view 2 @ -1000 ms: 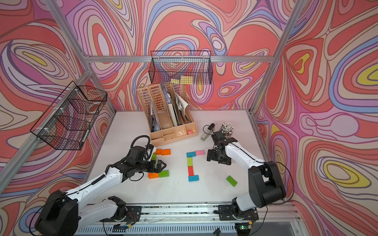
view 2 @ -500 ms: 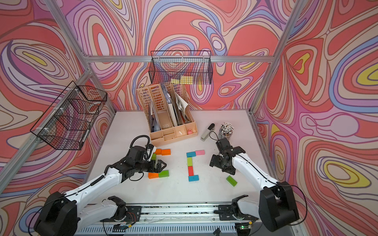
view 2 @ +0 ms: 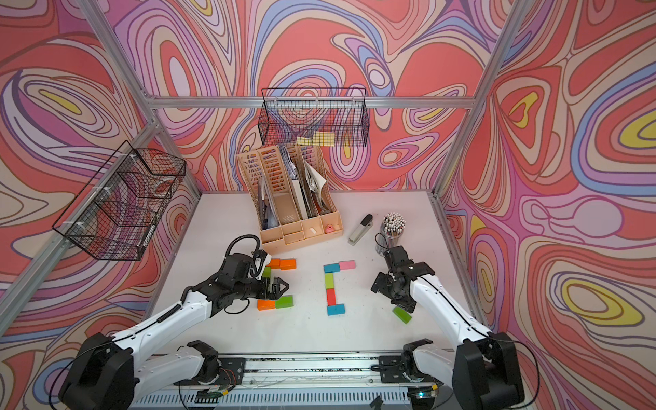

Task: Assemble the letter c with building blocks
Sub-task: Pick up the building block from the center of the board.

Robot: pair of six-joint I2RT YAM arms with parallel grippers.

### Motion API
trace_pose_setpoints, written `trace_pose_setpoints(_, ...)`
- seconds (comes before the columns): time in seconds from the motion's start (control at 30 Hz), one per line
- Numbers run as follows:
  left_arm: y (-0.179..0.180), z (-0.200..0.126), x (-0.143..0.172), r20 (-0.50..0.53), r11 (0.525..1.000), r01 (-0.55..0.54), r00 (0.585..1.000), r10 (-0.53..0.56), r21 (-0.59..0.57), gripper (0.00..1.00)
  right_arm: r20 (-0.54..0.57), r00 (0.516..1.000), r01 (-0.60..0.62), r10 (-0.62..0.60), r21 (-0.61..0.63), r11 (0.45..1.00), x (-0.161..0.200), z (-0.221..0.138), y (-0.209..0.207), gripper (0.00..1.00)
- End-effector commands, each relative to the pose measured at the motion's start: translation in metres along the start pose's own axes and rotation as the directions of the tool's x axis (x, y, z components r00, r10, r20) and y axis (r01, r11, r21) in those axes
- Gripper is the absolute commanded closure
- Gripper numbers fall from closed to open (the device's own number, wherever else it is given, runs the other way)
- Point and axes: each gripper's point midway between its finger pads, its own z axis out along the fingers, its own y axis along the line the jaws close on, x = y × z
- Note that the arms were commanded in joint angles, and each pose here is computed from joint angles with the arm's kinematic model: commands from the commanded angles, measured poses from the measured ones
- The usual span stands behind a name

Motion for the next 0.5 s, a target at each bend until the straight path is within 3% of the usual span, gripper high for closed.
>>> trace_pose_setpoints(0.0,-0.008,-0.002,-0.011,0.031,1.0,-0.022,0.999,0.021,0.02,0.01,-0.001,0.997,-0.072,0.072,0.041,0.997,0.004,0.005,-0.016,0.02)
trace_pose_setpoints(0.47,-0.008,-0.004,-0.012,0.037,1.0,-0.025,0.999,0.025,0.019,0.0,0.003,0.986,-0.163,0.165,0.157,0.974,0.011,0.019,-0.042,0.02)
